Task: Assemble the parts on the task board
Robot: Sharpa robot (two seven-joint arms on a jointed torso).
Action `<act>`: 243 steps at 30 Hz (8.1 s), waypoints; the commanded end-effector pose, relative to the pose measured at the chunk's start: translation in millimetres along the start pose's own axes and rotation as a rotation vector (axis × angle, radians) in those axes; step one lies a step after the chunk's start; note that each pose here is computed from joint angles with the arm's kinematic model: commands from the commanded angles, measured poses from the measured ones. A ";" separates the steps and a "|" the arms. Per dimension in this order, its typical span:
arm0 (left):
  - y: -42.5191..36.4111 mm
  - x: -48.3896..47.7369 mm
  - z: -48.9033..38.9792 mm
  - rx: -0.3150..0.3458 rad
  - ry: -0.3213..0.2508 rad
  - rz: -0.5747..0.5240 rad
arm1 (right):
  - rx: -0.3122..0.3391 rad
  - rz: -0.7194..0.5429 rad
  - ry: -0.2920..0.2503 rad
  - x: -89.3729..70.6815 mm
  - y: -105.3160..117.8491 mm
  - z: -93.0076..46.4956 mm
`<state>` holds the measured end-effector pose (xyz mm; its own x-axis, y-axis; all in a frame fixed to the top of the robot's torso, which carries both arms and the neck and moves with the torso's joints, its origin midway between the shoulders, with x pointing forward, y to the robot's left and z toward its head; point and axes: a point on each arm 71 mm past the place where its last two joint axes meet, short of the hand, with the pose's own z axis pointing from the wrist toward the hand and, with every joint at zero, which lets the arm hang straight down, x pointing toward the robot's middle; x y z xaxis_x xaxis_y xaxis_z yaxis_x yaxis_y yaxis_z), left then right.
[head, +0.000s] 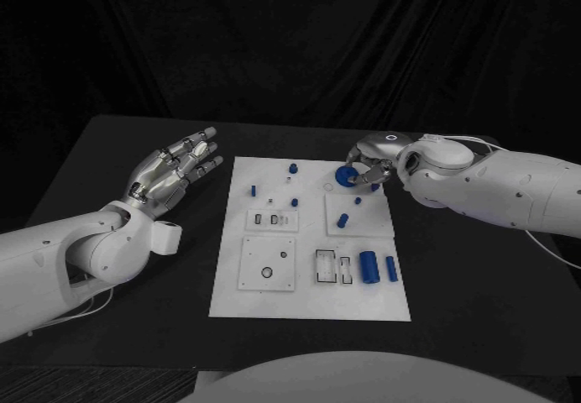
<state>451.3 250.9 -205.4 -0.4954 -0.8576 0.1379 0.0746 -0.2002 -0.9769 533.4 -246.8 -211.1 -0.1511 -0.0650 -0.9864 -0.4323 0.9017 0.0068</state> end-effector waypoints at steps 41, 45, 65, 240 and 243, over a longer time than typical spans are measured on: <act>-9.6 4.7 1.4 0.160 0.025 -0.021 | -0.234 0.015 -0.057 -33.3 100.6 47.1; -9.5 5.1 1.6 0.160 0.026 -0.021 | -0.243 0.013 -0.048 -31.4 106.3 51.9; -8.8 4.8 2.5 0.155 0.028 -0.022 | -0.237 0.008 0.003 -25.7 113.0 57.2; 3.3 0.3 -2.9 0.107 0.032 -0.041 | 0.073 0.065 -0.031 30.1 -37.0 -56.2; 3.5 0.3 -3.0 0.105 0.032 -0.041 | 0.076 0.065 -0.044 29.5 -37.1 -56.4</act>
<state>450.2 250.8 -217.6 -0.5209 -0.8372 0.1665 0.0401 -0.2189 -0.9749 494.9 -304.6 -231.0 -0.1539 0.0060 -0.9881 -0.3726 0.9258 0.0637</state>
